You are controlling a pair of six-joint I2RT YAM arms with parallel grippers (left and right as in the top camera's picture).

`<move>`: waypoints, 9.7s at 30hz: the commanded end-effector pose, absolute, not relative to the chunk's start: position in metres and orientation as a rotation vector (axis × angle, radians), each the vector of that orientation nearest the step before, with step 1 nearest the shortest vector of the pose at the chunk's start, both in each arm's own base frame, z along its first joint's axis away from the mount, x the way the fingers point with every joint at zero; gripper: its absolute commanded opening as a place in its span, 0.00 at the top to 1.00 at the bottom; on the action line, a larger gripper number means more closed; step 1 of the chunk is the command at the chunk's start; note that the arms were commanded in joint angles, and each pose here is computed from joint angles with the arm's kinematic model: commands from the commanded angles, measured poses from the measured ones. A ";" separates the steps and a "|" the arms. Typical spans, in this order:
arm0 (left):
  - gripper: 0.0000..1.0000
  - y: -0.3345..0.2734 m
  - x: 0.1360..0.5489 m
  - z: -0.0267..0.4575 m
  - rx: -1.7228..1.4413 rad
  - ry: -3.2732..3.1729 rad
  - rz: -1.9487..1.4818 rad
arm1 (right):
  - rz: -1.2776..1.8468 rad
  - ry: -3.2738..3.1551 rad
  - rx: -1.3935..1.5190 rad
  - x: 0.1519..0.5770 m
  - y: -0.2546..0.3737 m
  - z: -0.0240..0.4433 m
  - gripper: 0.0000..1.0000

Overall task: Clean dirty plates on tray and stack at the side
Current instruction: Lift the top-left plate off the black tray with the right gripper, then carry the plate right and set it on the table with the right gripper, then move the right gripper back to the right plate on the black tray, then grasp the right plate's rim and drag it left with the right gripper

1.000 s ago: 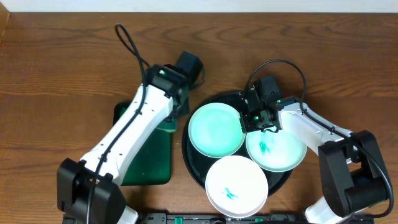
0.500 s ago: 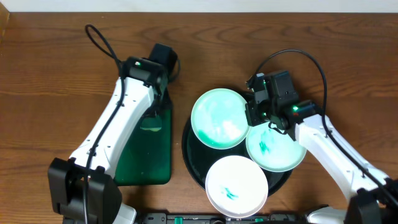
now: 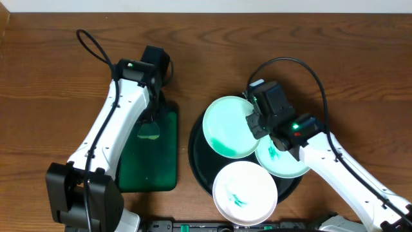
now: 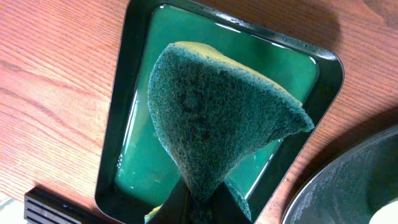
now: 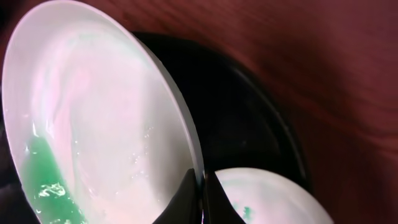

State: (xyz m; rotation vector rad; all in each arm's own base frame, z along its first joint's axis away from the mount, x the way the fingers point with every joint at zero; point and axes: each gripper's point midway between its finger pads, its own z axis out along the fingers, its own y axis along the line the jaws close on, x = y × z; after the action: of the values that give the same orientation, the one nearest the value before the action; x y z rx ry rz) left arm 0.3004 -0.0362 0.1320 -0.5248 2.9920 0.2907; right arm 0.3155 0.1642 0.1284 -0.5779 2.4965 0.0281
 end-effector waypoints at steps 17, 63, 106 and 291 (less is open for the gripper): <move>0.93 -0.035 0.300 0.129 -0.486 3.003 0.295 | -0.488 2.279 -0.667 0.335 0.132 0.208 0.99; 0.93 -0.036 0.305 0.129 -0.460 2.993 0.284 | -1.186 1.680 -0.851 0.276 0.178 0.297 0.99; 0.93 -0.035 0.301 0.129 -0.459 3.008 0.296 | -0.074 2.541 -0.037 0.321 0.127 0.178 0.99; 0.93 -0.057 0.326 0.128 -0.410 2.952 0.096 | 0.195 2.921 0.599 0.255 0.044 0.060 0.01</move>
State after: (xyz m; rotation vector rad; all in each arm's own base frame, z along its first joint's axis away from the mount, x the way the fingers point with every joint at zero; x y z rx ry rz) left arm 0.3265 -0.0596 0.1303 -0.4149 2.9468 0.0845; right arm 0.2575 0.0548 0.0570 0.5268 2.9313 0.2877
